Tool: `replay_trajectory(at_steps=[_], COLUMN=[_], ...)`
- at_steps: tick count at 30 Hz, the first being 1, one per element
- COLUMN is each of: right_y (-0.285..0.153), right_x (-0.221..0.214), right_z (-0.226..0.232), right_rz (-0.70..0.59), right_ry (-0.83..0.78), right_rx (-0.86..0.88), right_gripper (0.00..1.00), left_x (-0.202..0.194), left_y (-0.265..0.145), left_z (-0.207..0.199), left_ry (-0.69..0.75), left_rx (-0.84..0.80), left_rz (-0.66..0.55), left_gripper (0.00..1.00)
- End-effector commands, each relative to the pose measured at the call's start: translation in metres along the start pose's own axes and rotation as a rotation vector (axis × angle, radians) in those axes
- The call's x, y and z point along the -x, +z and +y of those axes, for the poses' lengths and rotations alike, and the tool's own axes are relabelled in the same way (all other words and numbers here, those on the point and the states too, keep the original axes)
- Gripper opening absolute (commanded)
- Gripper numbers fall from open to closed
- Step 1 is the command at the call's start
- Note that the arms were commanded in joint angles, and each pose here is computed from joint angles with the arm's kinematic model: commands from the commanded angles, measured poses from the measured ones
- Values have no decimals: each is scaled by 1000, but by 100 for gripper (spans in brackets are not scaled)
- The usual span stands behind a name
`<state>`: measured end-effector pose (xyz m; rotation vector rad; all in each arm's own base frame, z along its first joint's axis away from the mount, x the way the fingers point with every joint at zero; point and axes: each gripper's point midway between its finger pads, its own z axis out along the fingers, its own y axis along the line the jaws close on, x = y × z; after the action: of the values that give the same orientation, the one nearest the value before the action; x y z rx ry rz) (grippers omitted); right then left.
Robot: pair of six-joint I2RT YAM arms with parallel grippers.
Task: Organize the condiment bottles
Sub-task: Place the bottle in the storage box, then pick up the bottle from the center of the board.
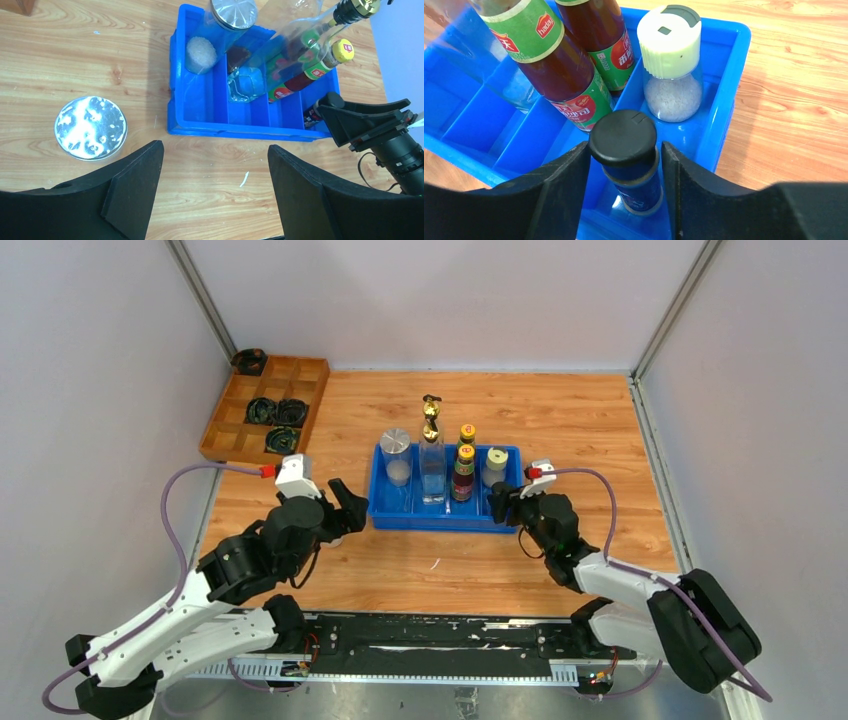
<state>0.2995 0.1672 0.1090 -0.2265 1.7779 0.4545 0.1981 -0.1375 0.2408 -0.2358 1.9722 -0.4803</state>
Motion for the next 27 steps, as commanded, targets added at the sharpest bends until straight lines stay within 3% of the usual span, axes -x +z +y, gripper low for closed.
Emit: replay_trajectory(at_steps=[1,9,14,20,27], right_y=[0,-14,-43,-85,-101], right_x=[-2,7,51,110,129], right_z=[-5,-8,-16,-10,2], right_rz=[37,34,-11,-109,-141], right_ry=[1,14,-32,-59,-44], right_rx=[-26,-59,-124,-112,-51], right_gripper=[63,73,75,78,79], left_x=[3,1,-8,-18,-34], left_y=[0,0,10,18,26], left_z=[2,11,29,58,86], left_ry=[-25,-19,-17,-26,33], left_rx=[5,26,126,267,390], left_rz=[-29,-39,-56,-70,-57], left_gripper=[82,82,100,100,100])
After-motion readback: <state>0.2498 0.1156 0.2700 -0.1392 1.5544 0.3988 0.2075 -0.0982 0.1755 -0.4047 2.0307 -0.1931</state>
